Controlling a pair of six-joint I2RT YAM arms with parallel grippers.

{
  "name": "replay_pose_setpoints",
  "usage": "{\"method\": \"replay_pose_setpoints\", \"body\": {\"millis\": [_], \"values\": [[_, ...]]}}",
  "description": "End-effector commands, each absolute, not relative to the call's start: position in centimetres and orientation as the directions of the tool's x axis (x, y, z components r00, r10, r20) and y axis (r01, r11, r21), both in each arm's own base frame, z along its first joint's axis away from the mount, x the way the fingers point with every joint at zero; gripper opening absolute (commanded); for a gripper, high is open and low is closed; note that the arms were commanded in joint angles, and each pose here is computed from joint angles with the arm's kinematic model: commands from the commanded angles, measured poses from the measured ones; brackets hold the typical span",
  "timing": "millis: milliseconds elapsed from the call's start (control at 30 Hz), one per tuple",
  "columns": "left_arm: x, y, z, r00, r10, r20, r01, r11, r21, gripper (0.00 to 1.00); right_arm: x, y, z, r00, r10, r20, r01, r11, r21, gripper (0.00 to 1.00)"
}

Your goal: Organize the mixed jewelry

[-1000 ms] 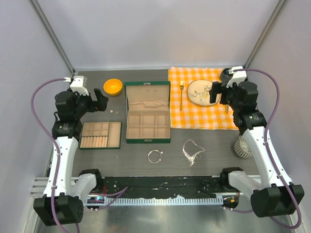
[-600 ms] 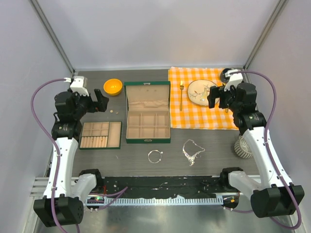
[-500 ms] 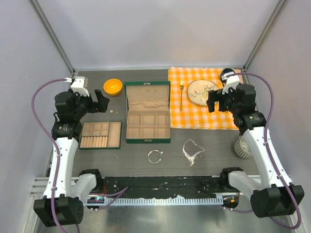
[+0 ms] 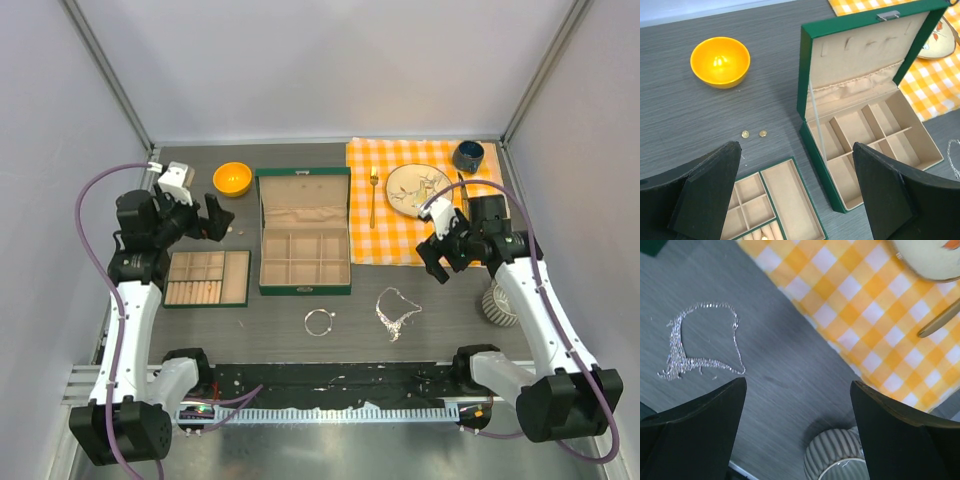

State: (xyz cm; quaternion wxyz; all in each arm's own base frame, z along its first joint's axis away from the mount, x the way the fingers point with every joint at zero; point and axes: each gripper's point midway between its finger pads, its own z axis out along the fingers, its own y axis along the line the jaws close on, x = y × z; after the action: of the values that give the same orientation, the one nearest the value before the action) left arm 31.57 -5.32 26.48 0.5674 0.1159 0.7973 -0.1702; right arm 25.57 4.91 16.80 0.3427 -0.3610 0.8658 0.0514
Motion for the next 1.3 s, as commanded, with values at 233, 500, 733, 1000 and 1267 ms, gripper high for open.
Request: {"method": "replay_pose_setpoints", "body": {"millis": [233, 500, 733, 1000, 1267], "values": [[30.3, -7.7, 26.3, -0.326, 0.063, -0.943, 0.522, 0.844, -0.123, 1.00, 22.6, 8.0, 8.7, -0.476, -0.754, -0.453, -0.814, 0.573, -0.099, 0.79], [30.5, -7.4, 26.5, -0.320, 0.058, -0.946, 0.504, 0.855, -0.118, 1.00, 21.9, 9.2, 5.4, -0.474, -0.783, -0.404, -0.836, 0.544, -0.072, 0.69], [30.7, -7.5, 26.2, -0.325, 0.053, -0.944, 0.506, 0.853, -0.126, 1.00, 21.4, 9.5, 4.5, -0.477, -0.781, -0.402, -0.841, 0.539, -0.050, 0.67], [30.9, -7.4, 25.9, -0.326, 0.052, -0.944, 0.500, 0.857, -0.126, 1.00, 20.8, 10.2, 5.1, -0.461, -0.783, -0.417, -0.851, 0.524, -0.043, 0.66], [31.0, -7.4, 25.9, -0.324, 0.051, -0.945, 0.500, 0.857, -0.125, 1.00, 22.5, 10.6, 4.7, -0.468, -0.774, -0.425, -0.833, 0.548, -0.081, 0.62]]}}
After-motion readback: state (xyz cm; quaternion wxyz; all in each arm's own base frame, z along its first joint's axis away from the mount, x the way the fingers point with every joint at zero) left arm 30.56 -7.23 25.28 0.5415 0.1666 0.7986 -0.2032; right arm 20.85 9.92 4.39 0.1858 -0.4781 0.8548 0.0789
